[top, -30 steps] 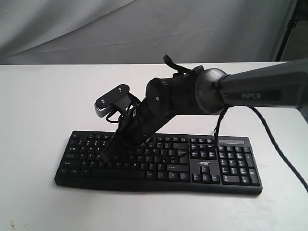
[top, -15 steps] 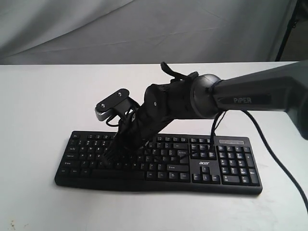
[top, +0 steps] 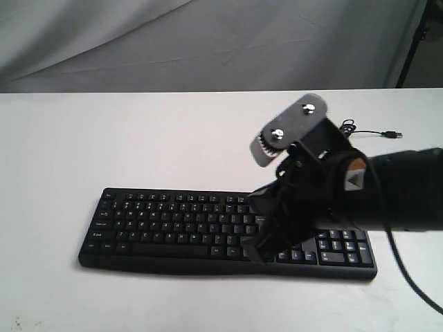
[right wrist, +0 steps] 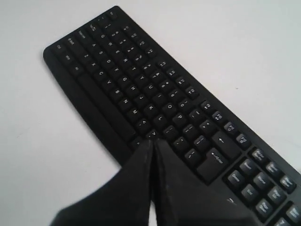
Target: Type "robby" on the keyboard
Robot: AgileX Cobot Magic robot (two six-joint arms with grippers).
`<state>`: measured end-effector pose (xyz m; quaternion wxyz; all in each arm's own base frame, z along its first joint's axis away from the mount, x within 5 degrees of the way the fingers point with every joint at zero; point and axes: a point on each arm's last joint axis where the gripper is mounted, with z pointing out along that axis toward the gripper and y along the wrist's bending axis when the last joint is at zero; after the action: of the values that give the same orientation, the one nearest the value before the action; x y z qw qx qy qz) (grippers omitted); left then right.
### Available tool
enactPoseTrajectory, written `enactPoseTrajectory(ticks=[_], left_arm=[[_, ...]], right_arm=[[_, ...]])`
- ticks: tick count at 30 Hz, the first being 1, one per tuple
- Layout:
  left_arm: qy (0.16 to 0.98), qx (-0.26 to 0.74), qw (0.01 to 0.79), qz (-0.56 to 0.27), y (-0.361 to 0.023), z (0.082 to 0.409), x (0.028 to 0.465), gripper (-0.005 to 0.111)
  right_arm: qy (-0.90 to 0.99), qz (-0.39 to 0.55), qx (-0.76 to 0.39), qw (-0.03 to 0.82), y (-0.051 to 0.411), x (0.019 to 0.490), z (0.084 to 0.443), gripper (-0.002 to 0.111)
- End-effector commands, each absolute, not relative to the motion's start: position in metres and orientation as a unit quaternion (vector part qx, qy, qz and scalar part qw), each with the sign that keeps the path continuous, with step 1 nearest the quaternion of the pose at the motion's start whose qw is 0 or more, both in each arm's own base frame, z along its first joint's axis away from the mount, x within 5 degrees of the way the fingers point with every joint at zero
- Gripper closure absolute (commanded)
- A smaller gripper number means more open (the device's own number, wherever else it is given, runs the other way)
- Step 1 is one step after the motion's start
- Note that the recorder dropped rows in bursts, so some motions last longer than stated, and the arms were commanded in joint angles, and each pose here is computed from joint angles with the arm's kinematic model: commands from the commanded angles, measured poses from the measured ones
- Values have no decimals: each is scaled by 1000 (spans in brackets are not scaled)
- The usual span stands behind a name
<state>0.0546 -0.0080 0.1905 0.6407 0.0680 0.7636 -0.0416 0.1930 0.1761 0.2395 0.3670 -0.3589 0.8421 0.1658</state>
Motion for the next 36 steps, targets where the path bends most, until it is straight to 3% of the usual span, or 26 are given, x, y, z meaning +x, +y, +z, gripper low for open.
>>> enactPoseTrajectory(ticks=[1,8,17,27,36], left_arm=[[761,71,643,-43,-8,190,55,107],[761,71,643,-43,-8,190,55,107],[761,71,643,-43,-8,190,55,107],[761,71,643,-43,-8,190,55,107],[761,71,643,-43,-8,190,55,107]], right_arm=[[834,172,-340,400,157,175,242,108],[780,175,-274,534,127,156,252,108],[749,109,-76,649,34,114,236,108],[755,14,14,655,1,78,232,108],[746,7,32,665,-2,77,217,108]])
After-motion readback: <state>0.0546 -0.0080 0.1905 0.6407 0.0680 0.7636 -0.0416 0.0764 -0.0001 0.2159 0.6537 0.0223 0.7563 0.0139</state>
